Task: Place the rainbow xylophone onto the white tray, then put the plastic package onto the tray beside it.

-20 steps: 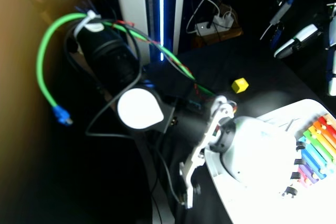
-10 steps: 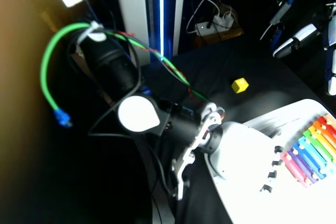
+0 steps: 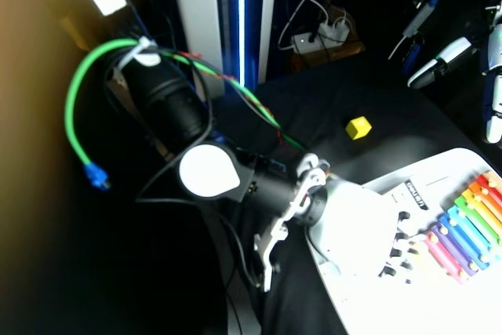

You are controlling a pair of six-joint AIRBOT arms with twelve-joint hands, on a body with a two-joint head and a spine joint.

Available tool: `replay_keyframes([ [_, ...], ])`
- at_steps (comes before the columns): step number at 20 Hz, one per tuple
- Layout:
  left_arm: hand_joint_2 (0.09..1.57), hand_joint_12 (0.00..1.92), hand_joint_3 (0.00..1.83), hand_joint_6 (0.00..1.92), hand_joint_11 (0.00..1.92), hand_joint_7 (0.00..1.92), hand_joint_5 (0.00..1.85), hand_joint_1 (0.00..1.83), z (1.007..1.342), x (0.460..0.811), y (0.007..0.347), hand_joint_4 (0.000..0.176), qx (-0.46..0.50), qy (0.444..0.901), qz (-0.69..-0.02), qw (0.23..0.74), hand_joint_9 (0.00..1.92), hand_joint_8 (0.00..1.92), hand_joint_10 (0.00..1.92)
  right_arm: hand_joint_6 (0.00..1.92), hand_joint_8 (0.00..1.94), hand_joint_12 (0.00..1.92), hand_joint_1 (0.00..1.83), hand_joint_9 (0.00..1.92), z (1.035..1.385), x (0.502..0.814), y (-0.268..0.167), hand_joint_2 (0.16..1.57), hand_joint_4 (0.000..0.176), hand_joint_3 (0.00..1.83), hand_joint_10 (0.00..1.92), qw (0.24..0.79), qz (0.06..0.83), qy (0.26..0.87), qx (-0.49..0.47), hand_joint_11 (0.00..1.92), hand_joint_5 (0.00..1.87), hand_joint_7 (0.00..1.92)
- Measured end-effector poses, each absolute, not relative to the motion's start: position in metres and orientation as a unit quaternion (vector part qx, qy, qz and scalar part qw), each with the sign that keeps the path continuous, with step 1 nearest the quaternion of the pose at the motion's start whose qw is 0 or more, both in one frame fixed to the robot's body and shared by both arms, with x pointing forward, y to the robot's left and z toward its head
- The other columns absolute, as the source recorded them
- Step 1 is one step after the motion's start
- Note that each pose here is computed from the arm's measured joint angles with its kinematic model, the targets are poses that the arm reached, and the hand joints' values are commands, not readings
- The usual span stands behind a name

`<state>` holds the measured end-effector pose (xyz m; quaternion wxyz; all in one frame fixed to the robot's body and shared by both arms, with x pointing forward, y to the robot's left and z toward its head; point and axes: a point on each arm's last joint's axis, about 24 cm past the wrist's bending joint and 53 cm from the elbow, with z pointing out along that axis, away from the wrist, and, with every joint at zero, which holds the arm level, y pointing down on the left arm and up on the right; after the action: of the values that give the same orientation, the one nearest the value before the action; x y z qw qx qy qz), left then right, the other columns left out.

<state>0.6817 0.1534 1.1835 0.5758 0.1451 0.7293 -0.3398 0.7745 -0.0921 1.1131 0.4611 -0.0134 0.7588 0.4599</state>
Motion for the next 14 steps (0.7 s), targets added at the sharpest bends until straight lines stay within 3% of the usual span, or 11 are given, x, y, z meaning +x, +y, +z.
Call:
replay_keyframes([
  [2,0.69,0.00,0.00,0.00,0.00,0.00,0.00,0.71,1.183,0.681,0.154,0.000,0.141,0.730,-0.343,0.574,0.00,0.00,0.00,0.00,0.00,0.08,0.73,0.00,1.115,0.771,-0.093,0.62,0.176,0.00,0.00,0.459,0.462,0.759,-0.015,0.00,0.00,0.00],
  [6,0.66,0.00,0.00,0.00,0.00,0.00,0.00,0.71,1.174,0.678,0.158,0.000,0.122,0.734,-0.356,0.565,0.00,0.00,0.00,0.00,0.00,0.07,0.76,0.00,1.127,0.757,-0.093,0.62,0.176,0.00,0.00,0.453,0.483,0.749,-0.028,0.00,0.00,0.00],
  [7,0.66,0.00,0.00,0.00,0.00,0.00,0.00,0.77,1.172,0.677,0.160,0.016,0.113,0.735,-0.362,0.563,0.00,0.00,0.00,0.00,0.00,0.08,0.74,0.00,1.133,0.753,-0.093,0.62,0.176,0.00,0.00,0.452,0.492,0.744,-0.030,0.00,0.00,0.00],
  [8,0.68,0.00,0.00,0.00,0.00,0.00,0.00,0.78,1.171,0.676,0.163,0.000,0.103,0.733,-0.368,0.563,0.00,0.00,0.00,0.00,0.00,0.01,0.74,0.00,1.139,0.749,-0.093,0.62,0.176,0.00,0.00,0.450,0.502,0.738,-0.028,0.00,0.00,0.00],
  [10,0.71,0.00,0.01,0.00,0.00,0.00,0.00,0.76,1.178,0.675,0.172,0.000,0.083,0.723,-0.376,0.574,0.00,0.00,0.00,0.00,0.00,0.00,0.72,0.00,1.159,0.735,-0.094,0.61,0.176,0.00,0.00,0.445,0.535,0.718,-0.026,0.00,0.00,0.00],
  [11,0.72,0.00,0.01,0.00,0.00,0.00,0.00,0.77,1.186,0.675,0.177,0.000,0.074,0.713,-0.380,0.585,0.00,0.00,0.00,0.00,0.00,0.02,0.49,0.00,1.170,0.731,-0.100,0.71,0.176,0.01,0.00,0.448,0.548,0.707,-0.023,0.04,0.00,0.00],
  [14,0.72,0.00,0.01,0.00,0.00,0.00,0.00,0.78,1.208,0.671,0.186,0.000,0.055,0.682,-0.398,0.611,0.00,0.00,0.00,0.00,0.00,0.04,0.35,0.01,1.202,0.720,-0.112,0.76,0.176,0.02,0.00,0.468,0.573,0.672,-0.023,0.08,0.00,0.00],
])
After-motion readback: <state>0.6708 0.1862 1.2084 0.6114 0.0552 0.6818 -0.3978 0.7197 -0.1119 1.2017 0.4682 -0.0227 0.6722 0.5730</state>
